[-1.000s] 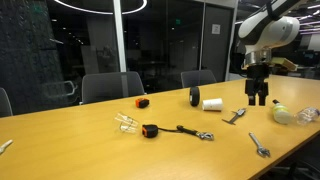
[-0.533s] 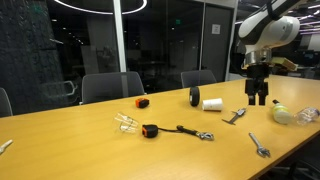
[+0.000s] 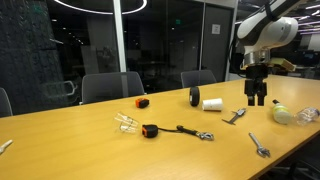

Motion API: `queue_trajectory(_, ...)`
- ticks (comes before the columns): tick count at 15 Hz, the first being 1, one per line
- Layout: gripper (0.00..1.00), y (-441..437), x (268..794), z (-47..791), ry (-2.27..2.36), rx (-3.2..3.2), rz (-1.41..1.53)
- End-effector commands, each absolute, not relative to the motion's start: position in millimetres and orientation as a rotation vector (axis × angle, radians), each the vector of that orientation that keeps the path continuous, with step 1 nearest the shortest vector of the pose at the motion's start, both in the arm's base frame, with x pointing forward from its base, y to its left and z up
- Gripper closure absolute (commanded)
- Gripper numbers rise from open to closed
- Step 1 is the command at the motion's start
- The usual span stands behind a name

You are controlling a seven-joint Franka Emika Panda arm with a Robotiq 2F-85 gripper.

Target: Pick up the white cup, put the clear cup inside the white cup

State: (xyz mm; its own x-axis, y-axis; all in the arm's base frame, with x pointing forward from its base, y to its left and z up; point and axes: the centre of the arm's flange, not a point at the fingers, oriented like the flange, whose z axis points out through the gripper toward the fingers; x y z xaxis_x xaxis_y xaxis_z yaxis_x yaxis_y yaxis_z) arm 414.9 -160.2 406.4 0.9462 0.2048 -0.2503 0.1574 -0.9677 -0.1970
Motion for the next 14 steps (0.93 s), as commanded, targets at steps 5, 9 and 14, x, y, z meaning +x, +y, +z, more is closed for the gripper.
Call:
queue_trajectory(5,0.00,-151,462,455,-0.661,-3.022,0.203)
queue_trajectory(9,0.00,-144,500,483,-0.947,-3.042,0.067)
queue_trajectory(14,0.00,-151,561,473,-1.323,-2.987,-0.149)
